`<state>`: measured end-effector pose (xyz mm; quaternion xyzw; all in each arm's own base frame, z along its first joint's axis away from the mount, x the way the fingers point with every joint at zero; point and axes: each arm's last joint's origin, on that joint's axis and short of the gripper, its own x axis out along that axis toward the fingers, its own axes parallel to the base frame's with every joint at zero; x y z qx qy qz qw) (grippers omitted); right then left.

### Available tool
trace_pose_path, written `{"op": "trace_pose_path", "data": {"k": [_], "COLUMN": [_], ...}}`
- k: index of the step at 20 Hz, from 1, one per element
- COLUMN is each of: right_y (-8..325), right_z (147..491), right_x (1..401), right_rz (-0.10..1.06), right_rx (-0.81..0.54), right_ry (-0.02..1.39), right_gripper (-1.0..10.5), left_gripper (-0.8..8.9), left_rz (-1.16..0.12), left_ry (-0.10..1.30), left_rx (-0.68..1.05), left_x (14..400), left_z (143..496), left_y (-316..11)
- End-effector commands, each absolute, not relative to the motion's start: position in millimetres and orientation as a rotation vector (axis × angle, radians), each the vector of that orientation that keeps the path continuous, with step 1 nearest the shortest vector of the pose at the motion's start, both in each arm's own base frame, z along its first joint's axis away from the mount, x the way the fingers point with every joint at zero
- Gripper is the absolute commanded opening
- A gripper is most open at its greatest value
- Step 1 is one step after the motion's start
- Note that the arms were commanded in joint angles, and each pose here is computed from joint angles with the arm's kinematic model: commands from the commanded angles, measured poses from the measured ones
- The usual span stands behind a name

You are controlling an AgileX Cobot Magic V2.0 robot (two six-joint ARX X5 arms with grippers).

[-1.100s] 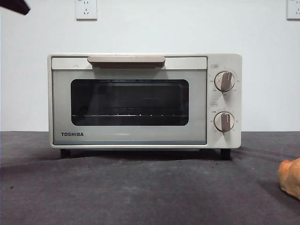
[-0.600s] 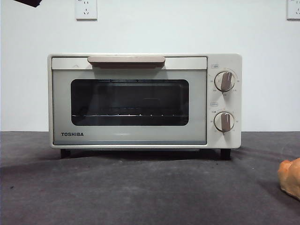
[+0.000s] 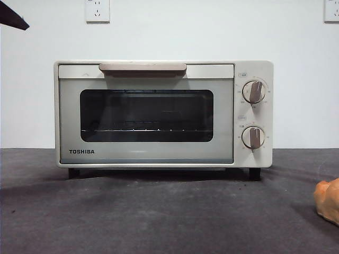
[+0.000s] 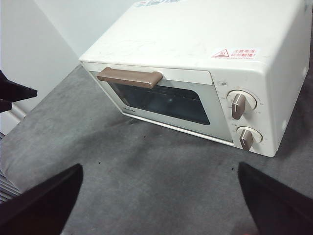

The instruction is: The left arm flap open the oven, the right arm pick bread and place it into oven, the left arm flap close the oven

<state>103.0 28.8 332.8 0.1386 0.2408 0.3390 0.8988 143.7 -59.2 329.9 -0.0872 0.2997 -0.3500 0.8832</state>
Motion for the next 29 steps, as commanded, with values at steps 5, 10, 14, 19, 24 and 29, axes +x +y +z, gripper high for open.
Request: {"op": "trace_pose_path", "data": {"k": [5,10,14,19,24,29], "right_y": [29,31,34,42,56,78], "right_z": [333,321,307,288,266,240], "right_x": [103,114,125,139,155,168], "right_rz": [0.702,0.608,0.518,0.428,0.370,0.277], "right_rx": [0.284,0.283,0.258,0.206,0.143,0.047], "right_ry": [0.531,0.668,0.814,0.999,1.206,1.321], "right_gripper": [5.3,5.3,5.3,5.3,5.3,5.2], "left_gripper": [5.32,5.31,5.32,5.31,5.31,5.31], "left_rz": [-0.753,-0.755,-0.755,-0.755,-0.755,-0.755], "left_ry": [0.546,0.542,0.541,0.541,0.541,0.542], "left_rx": [-0.162,-0.161,-0.160,-0.160,-0.161,-0.161], "left_x": [146,147,147,147,147,147], "left_z": [340,341,341,341,341,341], "left_y": [-61,-61,-61,-61,-61,-61]}}
